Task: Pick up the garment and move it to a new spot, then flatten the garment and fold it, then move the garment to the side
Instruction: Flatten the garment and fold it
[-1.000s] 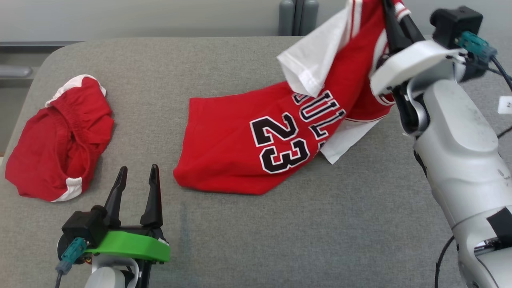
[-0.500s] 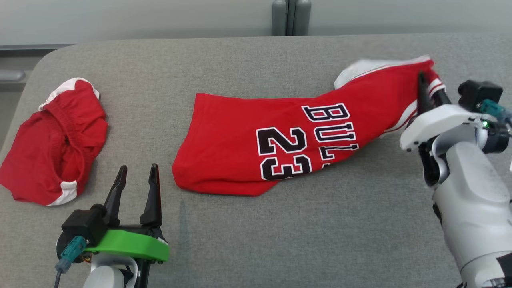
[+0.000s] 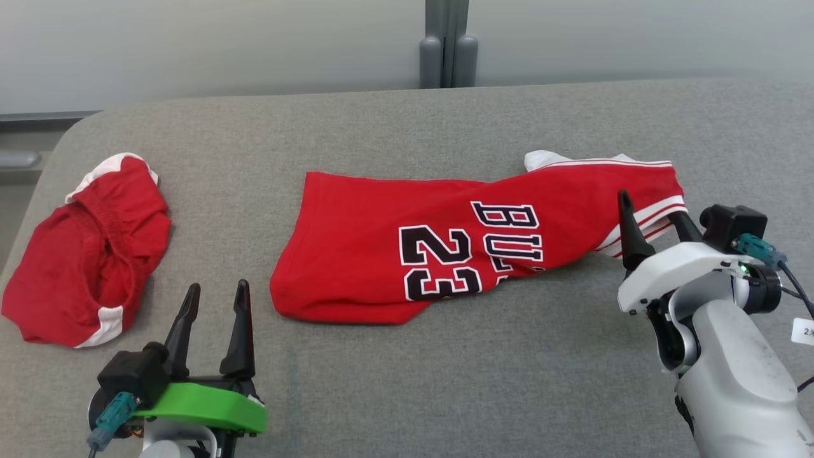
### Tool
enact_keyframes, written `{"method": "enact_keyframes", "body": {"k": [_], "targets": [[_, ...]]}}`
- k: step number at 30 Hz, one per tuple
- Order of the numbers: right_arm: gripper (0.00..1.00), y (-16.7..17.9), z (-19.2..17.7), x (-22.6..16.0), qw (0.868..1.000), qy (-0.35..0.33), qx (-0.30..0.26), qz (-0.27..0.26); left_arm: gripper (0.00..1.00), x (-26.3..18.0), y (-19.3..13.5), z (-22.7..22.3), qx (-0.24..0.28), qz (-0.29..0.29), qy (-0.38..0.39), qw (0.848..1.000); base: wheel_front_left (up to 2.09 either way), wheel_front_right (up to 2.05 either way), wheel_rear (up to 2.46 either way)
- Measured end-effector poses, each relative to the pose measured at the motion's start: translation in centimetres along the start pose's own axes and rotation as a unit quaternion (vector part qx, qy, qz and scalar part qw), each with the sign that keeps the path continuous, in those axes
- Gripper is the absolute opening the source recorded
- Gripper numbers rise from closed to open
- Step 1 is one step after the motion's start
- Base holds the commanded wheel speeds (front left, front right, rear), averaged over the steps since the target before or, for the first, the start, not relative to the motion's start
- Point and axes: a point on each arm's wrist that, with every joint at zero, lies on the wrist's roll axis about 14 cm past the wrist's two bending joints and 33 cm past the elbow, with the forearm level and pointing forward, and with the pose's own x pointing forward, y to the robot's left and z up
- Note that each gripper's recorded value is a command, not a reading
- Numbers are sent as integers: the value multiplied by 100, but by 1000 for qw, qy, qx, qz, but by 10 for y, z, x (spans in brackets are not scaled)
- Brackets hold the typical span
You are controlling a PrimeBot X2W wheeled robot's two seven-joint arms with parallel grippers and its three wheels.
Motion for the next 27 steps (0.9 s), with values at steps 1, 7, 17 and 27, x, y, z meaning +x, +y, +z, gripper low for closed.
{"method": "enact_keyframes", "body": {"k": [1, 7, 17, 27], "targets": [[100, -1, -1, -5, 1000, 0, 5, -2, 100, 0, -1, 0, 0, -2, -1, 1000, 0, 0, 0], [100, -12, 11, -16, 1000, -10, 19, -19, 100, 2, -11, 0, -1, -15, -2, 1000, 0, 0, 0], [100, 11, 15, -10, 1000, -18, -20, 11, 100, -3, -4, 0, 3, -7, 1, 1000, 0, 0, 0], [100, 20, 16, -49, 994, -61, -91, 13, 100, -6, 5, 10, 5, 8, -15, 1000, 0, 0, 0]]}}
